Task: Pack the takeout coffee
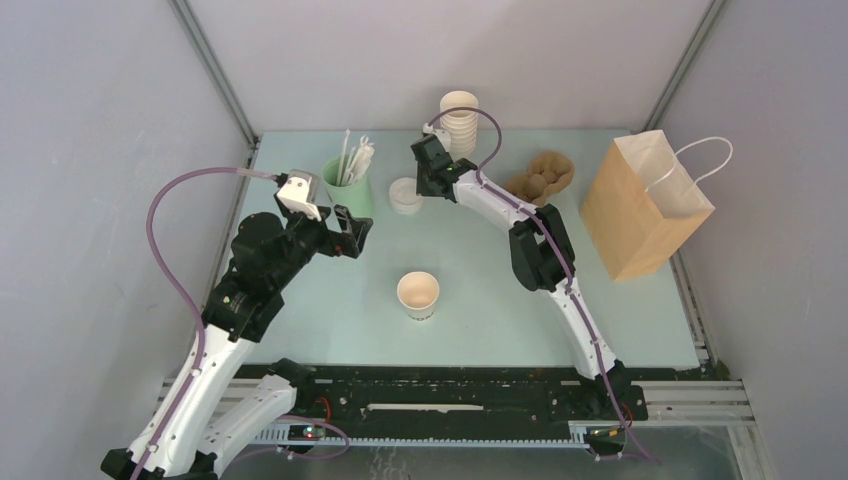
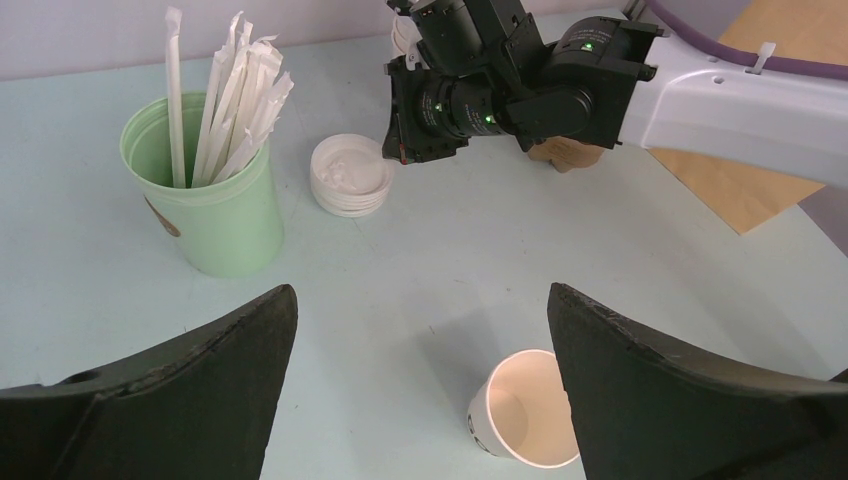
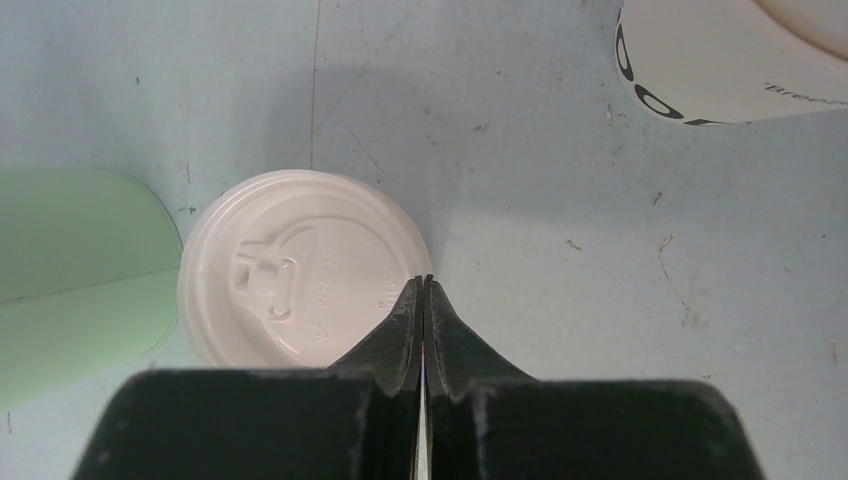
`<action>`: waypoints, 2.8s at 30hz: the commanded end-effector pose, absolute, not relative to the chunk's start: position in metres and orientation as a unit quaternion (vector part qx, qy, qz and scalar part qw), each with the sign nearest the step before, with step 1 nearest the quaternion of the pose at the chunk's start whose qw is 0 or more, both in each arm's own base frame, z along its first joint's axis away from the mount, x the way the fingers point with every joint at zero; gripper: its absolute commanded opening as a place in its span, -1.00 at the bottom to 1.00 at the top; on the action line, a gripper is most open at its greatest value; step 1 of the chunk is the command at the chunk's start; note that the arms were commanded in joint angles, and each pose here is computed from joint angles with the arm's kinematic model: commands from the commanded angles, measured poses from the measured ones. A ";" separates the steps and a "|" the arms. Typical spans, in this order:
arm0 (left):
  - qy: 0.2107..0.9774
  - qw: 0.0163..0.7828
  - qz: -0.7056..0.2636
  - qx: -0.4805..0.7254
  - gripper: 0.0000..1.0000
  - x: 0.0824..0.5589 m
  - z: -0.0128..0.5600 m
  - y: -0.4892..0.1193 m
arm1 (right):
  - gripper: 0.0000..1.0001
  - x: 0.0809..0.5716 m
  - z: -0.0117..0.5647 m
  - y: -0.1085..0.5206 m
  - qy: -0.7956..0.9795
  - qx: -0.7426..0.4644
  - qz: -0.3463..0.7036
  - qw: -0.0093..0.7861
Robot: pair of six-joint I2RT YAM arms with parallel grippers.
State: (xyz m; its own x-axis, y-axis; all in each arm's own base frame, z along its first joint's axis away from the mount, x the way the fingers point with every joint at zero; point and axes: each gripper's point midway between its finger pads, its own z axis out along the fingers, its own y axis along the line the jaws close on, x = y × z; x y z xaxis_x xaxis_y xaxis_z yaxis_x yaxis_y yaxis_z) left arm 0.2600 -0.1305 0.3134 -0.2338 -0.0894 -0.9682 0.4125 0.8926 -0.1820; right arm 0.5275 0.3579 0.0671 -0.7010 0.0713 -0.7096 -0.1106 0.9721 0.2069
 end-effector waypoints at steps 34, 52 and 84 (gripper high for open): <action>0.750 0.616 -0.212 0.114 1.00 0.262 0.322 -0.135 | -1.00 0.528 0.140 0.356 0.874 0.049 0.256 0.411; 0.751 0.612 -0.218 0.115 1.00 0.262 0.321 -0.138 | -0.95 0.526 0.150 0.361 0.854 0.051 0.285 0.431; 0.748 0.616 -0.220 0.115 1.00 0.260 0.324 -0.137 | -0.08 0.489 0.137 0.419 0.854 -0.195 0.213 0.433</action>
State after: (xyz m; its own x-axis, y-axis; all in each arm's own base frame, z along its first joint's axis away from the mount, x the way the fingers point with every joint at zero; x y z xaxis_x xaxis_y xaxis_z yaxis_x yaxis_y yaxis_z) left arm 0.2629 -0.1332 0.3081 -0.2527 -0.0816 -0.9641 0.4153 0.8908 -0.1843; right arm 0.4812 0.4002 0.1205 -0.6079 -0.0746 -0.7905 -0.4097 0.8823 0.2318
